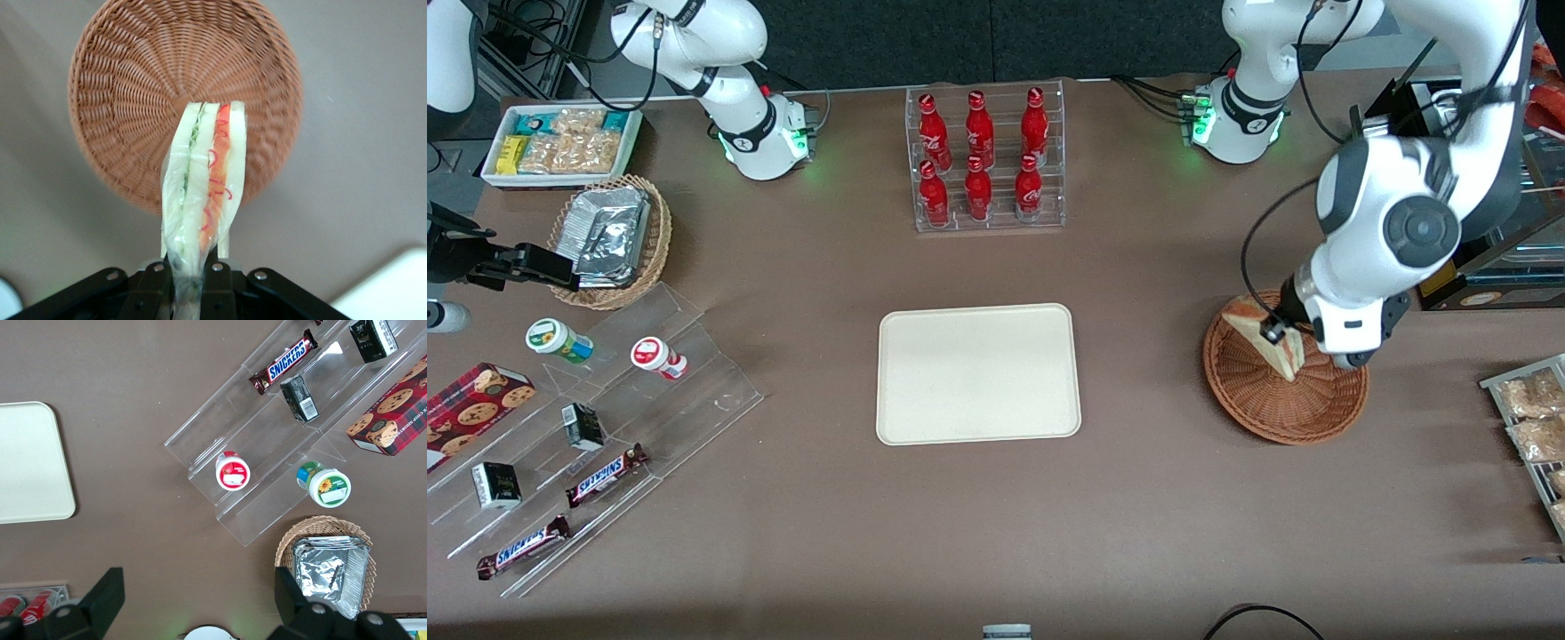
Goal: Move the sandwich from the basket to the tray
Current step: 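Lift the sandwich out of the basket with the left gripper, then carry the sandwich over the cream tray and lower it onto it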
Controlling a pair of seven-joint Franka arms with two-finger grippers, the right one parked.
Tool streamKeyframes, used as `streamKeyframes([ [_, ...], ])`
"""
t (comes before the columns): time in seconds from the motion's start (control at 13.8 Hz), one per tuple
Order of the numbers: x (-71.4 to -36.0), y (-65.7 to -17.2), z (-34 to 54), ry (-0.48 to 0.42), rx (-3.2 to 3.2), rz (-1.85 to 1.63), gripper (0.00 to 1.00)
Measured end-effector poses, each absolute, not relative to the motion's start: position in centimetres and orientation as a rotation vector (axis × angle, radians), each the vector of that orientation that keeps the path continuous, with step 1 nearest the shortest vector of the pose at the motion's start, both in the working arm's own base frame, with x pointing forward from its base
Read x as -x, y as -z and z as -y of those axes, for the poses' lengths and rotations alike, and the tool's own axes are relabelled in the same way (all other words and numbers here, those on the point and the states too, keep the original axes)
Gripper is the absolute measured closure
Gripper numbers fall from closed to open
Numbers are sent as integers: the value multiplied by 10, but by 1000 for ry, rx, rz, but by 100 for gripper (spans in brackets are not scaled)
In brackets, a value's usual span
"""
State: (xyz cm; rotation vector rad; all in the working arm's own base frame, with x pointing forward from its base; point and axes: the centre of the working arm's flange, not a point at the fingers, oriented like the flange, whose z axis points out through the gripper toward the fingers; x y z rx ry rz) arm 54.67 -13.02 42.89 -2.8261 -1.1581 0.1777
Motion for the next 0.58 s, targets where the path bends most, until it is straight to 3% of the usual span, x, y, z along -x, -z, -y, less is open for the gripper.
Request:
streamKeyframes([
  [0.22, -535, -472, 197, -169, 2900, 972, 85],
  [0.58, -493, -483, 315, -170, 3027, 639, 85],
])
